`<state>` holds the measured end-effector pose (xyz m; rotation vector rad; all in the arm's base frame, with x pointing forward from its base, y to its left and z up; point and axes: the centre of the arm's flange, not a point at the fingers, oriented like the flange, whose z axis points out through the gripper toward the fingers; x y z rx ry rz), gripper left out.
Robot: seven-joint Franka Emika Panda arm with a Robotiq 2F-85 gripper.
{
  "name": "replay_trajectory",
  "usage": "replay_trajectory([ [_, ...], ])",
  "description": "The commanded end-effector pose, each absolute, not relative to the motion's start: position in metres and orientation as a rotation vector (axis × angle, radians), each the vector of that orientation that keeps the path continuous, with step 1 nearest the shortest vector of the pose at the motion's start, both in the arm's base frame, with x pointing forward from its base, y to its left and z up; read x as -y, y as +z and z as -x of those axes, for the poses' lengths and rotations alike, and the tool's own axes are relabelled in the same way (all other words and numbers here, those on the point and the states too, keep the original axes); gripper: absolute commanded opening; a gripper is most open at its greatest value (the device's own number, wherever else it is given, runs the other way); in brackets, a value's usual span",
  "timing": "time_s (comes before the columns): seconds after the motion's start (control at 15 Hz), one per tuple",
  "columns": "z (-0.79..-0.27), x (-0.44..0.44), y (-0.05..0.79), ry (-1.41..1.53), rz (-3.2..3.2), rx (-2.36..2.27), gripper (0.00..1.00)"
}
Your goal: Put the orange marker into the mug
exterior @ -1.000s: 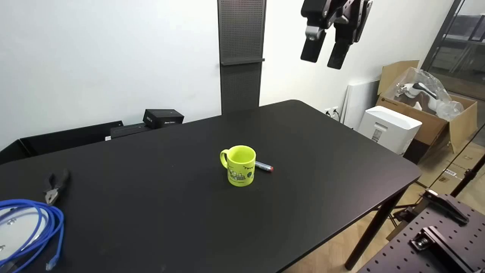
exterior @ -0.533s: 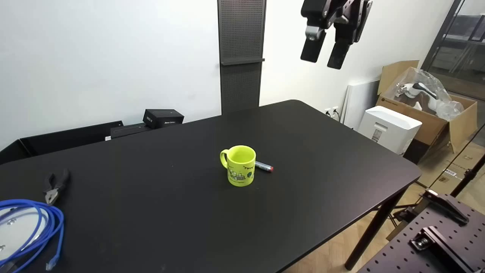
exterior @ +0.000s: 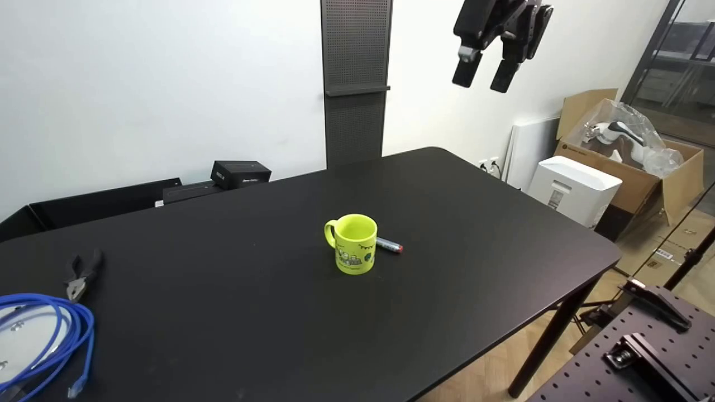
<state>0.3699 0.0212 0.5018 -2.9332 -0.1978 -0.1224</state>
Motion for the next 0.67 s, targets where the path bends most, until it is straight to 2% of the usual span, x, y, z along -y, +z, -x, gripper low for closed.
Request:
replay_trajectory([
  [0.0, -0.412, 0.009, 0.490, -0.133, 2.992, 0.213, 1.00],
  [0.47, -0.462, 0.016, 0.441, 0.035, 3.067, 0.713, 1.00],
  [0.53, -0.439, 0.015, 0.439, 0.029, 3.035, 0.628, 1.00],
  [0.6, -0.445, 0.015, 0.435, 0.037, 3.046, 0.661, 1.00],
])
